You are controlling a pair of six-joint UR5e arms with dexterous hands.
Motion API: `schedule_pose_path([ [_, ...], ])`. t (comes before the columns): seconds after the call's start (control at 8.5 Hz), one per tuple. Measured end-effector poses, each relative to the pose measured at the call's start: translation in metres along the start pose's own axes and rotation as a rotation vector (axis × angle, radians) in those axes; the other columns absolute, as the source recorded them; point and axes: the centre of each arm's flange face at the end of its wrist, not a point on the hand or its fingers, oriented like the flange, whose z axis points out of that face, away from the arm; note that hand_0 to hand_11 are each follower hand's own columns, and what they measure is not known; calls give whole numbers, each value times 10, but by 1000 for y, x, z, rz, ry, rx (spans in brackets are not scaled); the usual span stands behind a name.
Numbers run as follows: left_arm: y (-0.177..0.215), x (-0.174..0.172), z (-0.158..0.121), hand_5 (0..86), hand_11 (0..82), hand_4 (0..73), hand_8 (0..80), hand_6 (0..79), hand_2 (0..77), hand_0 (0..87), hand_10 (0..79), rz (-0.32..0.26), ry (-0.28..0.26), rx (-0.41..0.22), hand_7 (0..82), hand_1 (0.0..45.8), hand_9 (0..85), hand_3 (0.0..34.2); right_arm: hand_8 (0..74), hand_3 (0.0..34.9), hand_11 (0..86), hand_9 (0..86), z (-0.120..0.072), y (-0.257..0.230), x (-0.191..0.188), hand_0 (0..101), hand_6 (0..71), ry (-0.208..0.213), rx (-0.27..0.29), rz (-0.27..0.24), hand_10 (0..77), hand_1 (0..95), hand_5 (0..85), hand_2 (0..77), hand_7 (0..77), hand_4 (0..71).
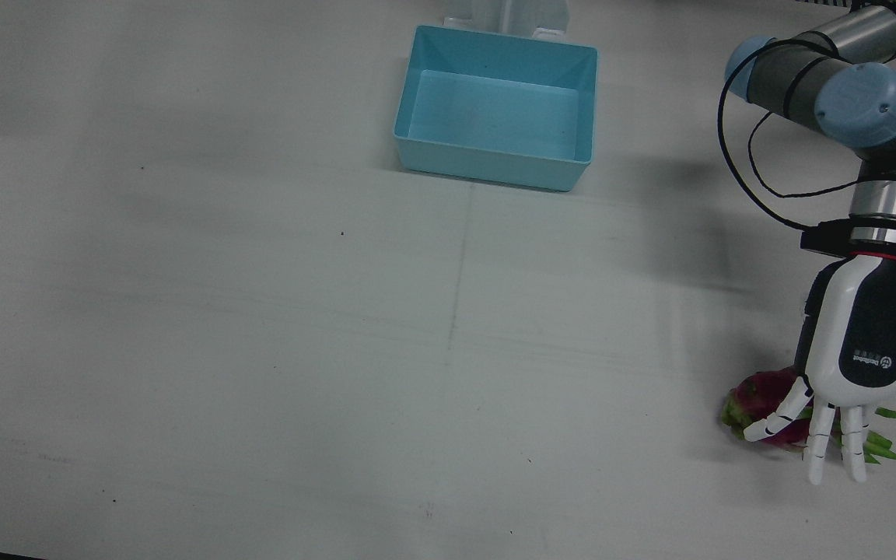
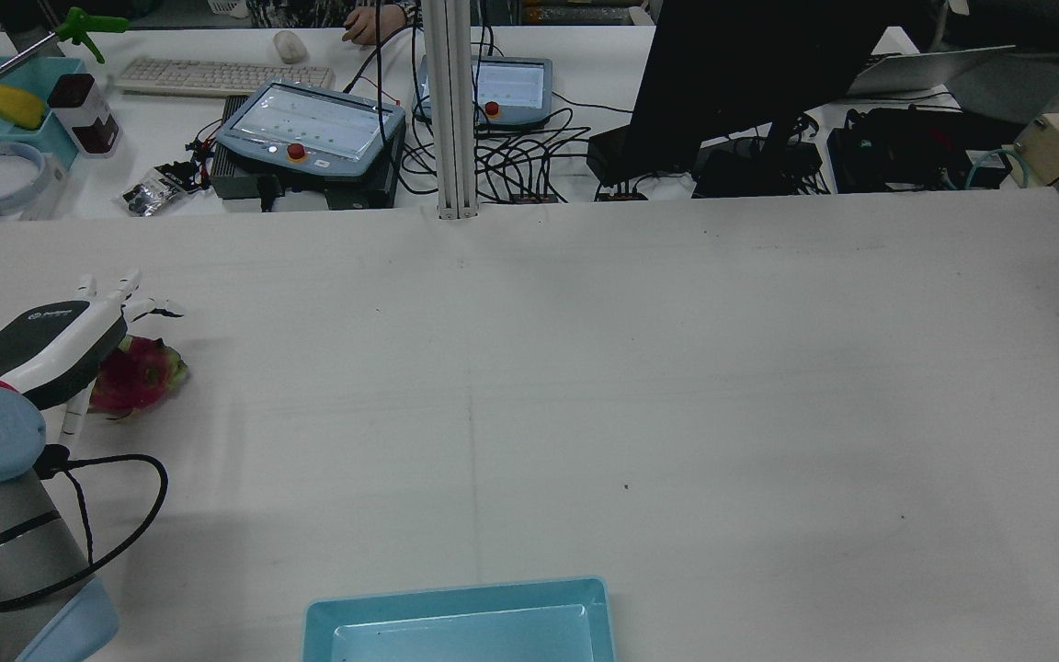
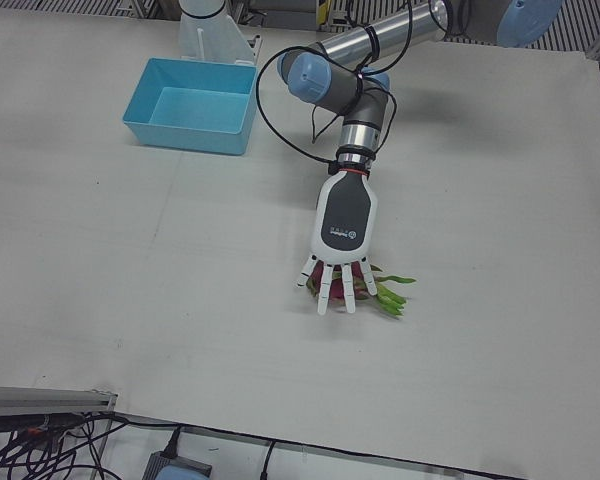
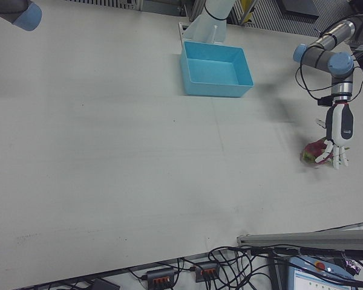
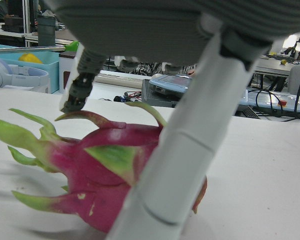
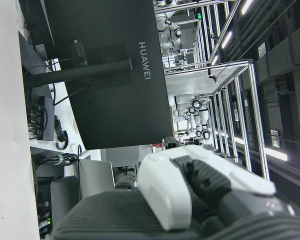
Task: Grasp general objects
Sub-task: 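Move the left hand down over the pink dragon fruit, then close the left hand's fingers around the dragon fruit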
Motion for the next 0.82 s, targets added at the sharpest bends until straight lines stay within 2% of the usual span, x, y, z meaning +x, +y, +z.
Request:
schedule_pose_path([
  [0.82, 10, -9, 27, 256, 0, 5, 11, 5, 5, 800, 371, 24, -30, 69, 27, 0, 11, 299, 0, 0, 0, 5, 0, 0, 0, 0, 0, -1, 0, 0, 0, 949, 0, 774, 0, 0],
])
